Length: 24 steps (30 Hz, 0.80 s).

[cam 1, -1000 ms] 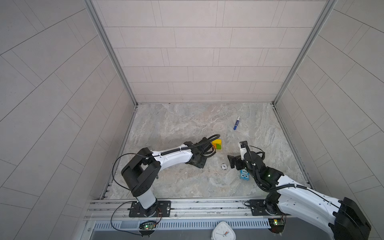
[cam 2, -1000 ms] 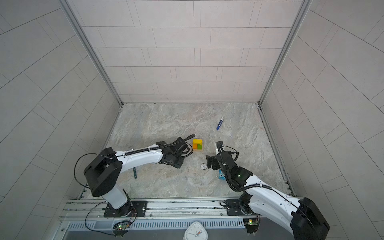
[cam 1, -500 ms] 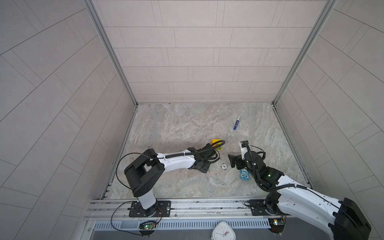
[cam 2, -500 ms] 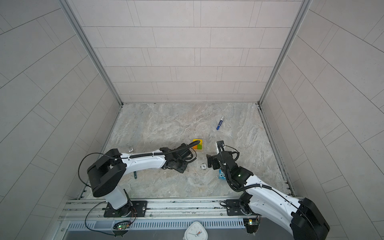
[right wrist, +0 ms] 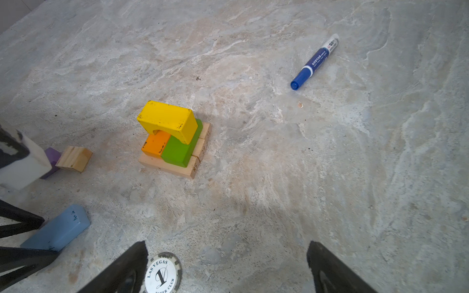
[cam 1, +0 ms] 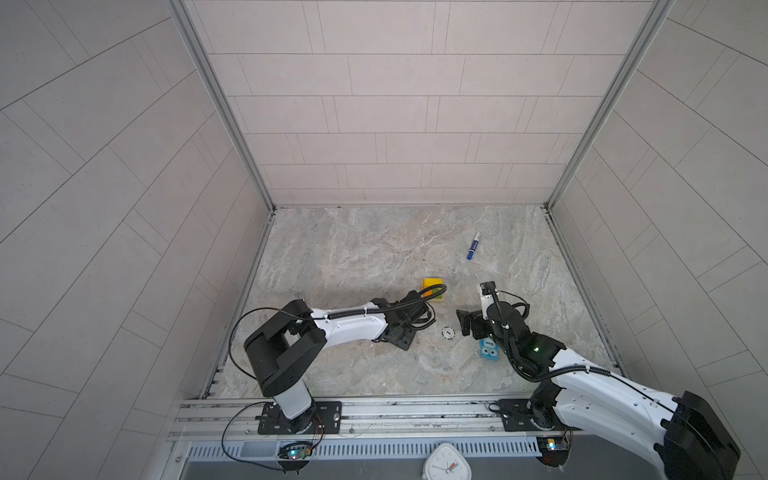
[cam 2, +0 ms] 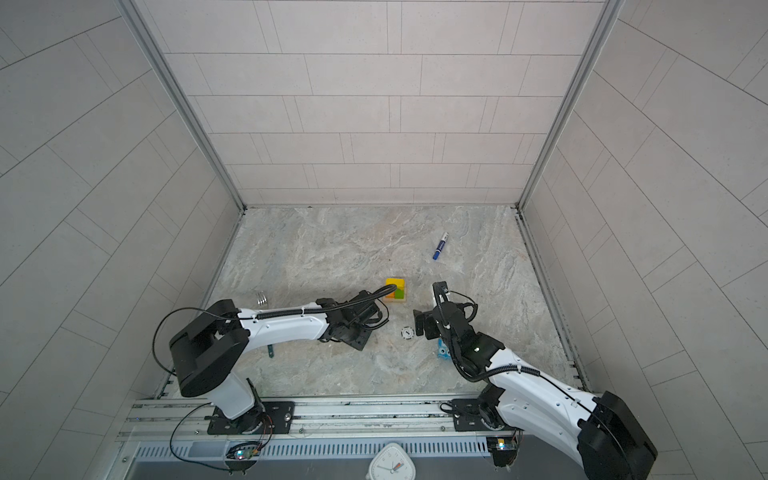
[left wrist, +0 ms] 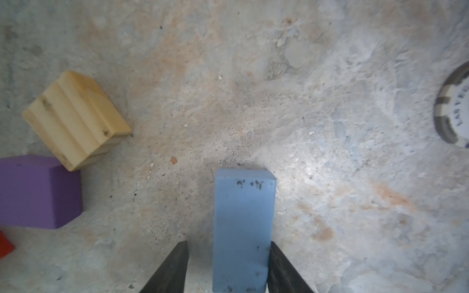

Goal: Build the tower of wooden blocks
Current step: 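Lift the light blue block with the left gripper and carry it toward the robot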

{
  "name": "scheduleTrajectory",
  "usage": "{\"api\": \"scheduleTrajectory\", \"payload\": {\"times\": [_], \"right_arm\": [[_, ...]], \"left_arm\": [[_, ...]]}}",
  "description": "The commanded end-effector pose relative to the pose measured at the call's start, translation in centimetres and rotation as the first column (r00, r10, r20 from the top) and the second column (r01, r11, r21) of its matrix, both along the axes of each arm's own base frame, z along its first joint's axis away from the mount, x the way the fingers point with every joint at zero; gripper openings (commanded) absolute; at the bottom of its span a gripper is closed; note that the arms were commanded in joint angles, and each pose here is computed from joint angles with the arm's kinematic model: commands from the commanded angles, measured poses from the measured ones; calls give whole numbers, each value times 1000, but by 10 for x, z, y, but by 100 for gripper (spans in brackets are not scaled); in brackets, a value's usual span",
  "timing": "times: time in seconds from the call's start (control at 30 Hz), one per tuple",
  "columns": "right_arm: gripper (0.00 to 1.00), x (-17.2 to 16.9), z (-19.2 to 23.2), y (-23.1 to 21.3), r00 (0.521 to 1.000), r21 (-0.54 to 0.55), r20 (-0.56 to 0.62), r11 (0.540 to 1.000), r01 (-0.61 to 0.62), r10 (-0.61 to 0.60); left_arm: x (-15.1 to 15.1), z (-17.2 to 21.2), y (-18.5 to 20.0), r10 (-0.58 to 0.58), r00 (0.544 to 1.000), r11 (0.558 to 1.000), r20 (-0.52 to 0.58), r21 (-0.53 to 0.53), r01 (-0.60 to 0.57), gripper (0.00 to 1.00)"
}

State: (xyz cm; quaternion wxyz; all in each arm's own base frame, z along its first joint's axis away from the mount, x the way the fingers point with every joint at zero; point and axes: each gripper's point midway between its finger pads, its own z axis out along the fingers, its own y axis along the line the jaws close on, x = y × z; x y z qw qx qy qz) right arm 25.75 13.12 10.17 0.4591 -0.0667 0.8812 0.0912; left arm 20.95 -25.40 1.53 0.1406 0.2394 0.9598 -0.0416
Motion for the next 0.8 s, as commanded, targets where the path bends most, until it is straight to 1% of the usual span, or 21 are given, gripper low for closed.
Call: {"api": "scheduleTrajectory", "payload": {"times": [0.0, 0.23, 0.43, 0.77], "right_arm": [[99, 1, 2, -1, 1000, 5, -3, 1000, 13, -12], [99, 1, 2, -1, 1000, 6, -2, 1000, 11, -11], [99, 1, 2, -2, 1000, 5, -4, 1000, 13, -13], [100, 1, 1, -2, 1000, 5, -4, 1000, 13, -13]], "left_arm": [[-8, 2, 12, 16, 1000, 1000, -6, 20, -16, 55], [-12, -1, 26, 31, 1000, 998, -5, 59, -30, 56], [-6, -2, 40, 81, 997, 992, 17, 97, -82, 57], [7, -1, 56, 143, 990, 985, 16, 98, -144, 58]]}}
